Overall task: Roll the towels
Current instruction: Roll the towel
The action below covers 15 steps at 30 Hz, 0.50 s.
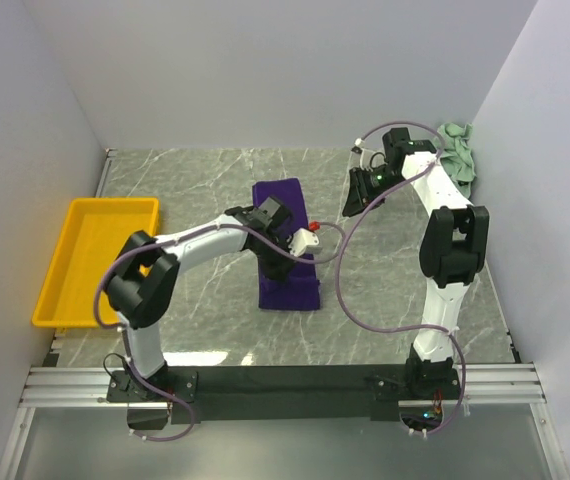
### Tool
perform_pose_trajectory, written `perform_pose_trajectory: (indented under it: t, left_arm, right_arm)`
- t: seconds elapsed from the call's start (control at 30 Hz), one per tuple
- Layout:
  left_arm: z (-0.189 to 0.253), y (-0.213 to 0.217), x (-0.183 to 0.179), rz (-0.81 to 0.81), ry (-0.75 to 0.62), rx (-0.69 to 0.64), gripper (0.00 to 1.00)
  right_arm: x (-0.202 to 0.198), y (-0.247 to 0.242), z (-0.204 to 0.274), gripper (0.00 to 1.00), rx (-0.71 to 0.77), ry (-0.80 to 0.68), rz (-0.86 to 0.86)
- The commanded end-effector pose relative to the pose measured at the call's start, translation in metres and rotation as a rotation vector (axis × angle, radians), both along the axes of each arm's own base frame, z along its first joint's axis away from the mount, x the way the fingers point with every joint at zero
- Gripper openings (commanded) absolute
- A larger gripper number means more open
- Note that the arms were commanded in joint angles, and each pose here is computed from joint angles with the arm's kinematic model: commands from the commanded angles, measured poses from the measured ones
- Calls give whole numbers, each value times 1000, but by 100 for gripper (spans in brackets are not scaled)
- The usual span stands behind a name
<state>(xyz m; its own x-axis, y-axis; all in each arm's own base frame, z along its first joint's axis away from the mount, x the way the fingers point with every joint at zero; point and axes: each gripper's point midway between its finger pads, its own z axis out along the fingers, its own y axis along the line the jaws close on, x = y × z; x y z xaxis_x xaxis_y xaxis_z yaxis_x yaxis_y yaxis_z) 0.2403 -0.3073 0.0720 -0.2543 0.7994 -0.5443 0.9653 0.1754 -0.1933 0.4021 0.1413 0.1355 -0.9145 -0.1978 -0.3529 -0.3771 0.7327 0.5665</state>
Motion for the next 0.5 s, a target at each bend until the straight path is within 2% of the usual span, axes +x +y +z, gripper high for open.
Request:
perform_pose_trajectory:
  t: [0.0,0.03,0.13,0.2,0.23,0.27,0.33,0.37,0.4,0.47]
  left_arm:
    - [-5,-1,20,33,10,-12,0]
    - [-10,-1,26,40,11,-8,1]
    - [-16,4,38,68,-1,-4,17]
    - [-16,6,43,87,-7,-7,32]
    - [-10,7,45,96,-17,-19,45]
    - [-6,8,48,108,-23,-29,53]
    - [20,16,57,169,-44,-82,58]
    - [32,19,57,185,-46,-111,66]
    - [43,28,60,209,-61,-131,67]
    - [68,43,51,214,-146,-151,75]
  right_arm:
    - [-4,1,11,31,29,-21,7]
    - [-5,1,10,31,28,-17,9]
    - [-6,0,8,31,26,-9,11]
    - [-9,0,7,31,28,-4,11]
    - [-10,1,8,31,32,0,8]
    - [-12,2,9,31,42,3,10]
    - [-19,6,9,30,72,13,7]
    - [-23,8,20,29,90,-13,8]
    - [-29,13,18,29,118,-15,17]
    - [-41,22,33,29,152,-49,39]
